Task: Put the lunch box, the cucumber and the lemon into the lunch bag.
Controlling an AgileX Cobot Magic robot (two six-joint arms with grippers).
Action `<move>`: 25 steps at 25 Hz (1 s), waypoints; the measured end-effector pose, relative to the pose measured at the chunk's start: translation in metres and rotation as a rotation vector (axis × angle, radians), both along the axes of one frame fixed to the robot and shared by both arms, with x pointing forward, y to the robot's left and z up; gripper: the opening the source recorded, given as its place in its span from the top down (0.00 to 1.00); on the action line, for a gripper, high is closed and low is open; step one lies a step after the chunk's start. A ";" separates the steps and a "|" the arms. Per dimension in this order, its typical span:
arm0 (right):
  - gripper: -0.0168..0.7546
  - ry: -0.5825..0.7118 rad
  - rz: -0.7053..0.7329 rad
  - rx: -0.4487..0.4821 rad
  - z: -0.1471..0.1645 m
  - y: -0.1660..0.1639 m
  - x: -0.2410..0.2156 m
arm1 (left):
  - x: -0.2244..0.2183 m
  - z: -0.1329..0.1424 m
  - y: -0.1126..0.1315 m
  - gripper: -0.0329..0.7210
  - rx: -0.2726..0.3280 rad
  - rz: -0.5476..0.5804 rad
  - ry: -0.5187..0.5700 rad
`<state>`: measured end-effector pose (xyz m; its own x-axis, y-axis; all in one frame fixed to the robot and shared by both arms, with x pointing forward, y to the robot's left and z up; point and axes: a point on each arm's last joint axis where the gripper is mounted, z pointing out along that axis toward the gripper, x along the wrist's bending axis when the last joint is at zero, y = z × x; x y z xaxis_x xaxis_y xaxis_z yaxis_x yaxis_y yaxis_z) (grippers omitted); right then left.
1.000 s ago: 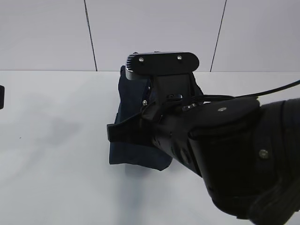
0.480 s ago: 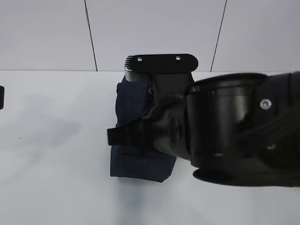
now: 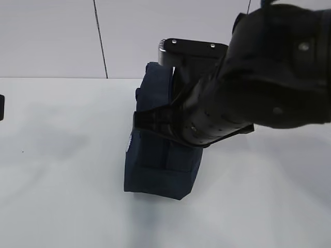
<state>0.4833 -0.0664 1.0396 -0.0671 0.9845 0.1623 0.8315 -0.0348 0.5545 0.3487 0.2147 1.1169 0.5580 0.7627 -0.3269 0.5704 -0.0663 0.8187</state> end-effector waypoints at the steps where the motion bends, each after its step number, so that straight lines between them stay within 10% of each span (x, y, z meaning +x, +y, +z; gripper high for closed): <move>1: 0.95 0.012 0.007 0.009 0.002 0.000 0.001 | 0.000 0.000 0.000 0.39 0.000 0.000 0.000; 25: 0.95 0.118 0.166 -0.060 0.047 0.031 0.023 | 0.000 0.000 0.000 0.39 0.003 0.000 -0.002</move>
<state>0.5064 -0.0349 1.0867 -0.2133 0.9695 0.1203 0.8822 0.1383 0.4501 0.3488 0.2148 1.1168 0.5583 0.7640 -0.3234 0.5690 -0.0689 0.8195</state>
